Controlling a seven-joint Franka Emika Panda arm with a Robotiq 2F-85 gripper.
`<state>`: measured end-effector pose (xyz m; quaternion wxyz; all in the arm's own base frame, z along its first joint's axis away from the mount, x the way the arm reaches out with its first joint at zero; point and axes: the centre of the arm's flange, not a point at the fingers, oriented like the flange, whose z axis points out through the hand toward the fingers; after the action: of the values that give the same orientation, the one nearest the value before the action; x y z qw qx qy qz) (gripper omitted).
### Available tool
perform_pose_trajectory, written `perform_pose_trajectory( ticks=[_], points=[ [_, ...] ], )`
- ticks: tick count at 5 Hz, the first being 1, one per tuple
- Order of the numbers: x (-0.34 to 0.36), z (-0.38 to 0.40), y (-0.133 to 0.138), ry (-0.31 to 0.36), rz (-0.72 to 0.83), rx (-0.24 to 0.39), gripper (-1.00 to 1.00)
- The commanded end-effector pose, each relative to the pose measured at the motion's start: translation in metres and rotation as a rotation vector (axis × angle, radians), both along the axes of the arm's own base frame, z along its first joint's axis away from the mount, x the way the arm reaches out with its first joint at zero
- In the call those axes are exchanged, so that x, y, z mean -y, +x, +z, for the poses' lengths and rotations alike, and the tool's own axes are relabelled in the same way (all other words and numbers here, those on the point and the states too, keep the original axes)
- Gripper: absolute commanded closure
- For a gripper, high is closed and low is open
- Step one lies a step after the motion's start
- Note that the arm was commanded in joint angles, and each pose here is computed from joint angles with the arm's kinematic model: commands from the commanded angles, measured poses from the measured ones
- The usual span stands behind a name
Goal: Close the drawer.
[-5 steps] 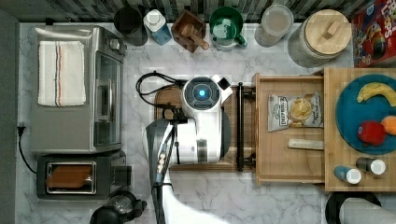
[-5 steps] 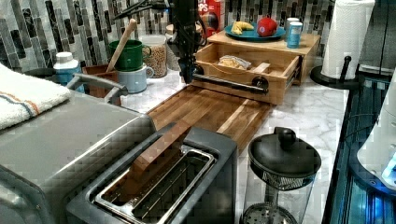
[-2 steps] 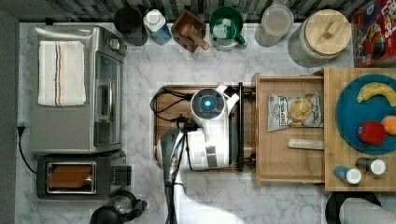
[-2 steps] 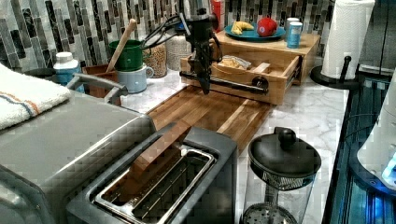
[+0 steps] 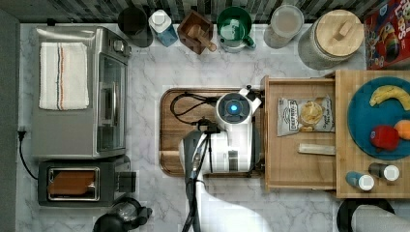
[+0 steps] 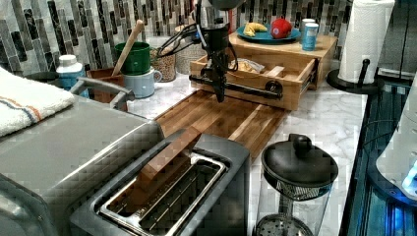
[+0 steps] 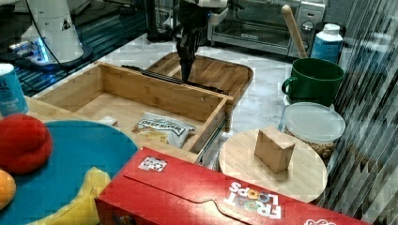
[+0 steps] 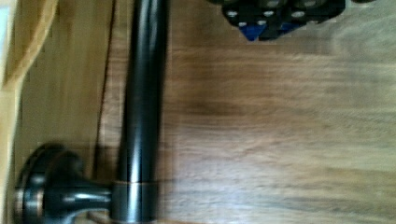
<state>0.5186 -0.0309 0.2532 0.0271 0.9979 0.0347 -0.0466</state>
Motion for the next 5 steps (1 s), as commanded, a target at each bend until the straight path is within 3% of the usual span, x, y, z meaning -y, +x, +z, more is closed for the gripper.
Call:
perform_pose_trajectory(
  ticks=[1,4,5],
  points=[
    [0.053,0.034,0.005,-0.032,0.046,-0.011,1.0],
    [0.153,0.043,0.02,-0.056,0.122,0.071,1.0],
    [0.194,0.052,0.026,-0.024,0.086,0.015,1.0]
  ],
)
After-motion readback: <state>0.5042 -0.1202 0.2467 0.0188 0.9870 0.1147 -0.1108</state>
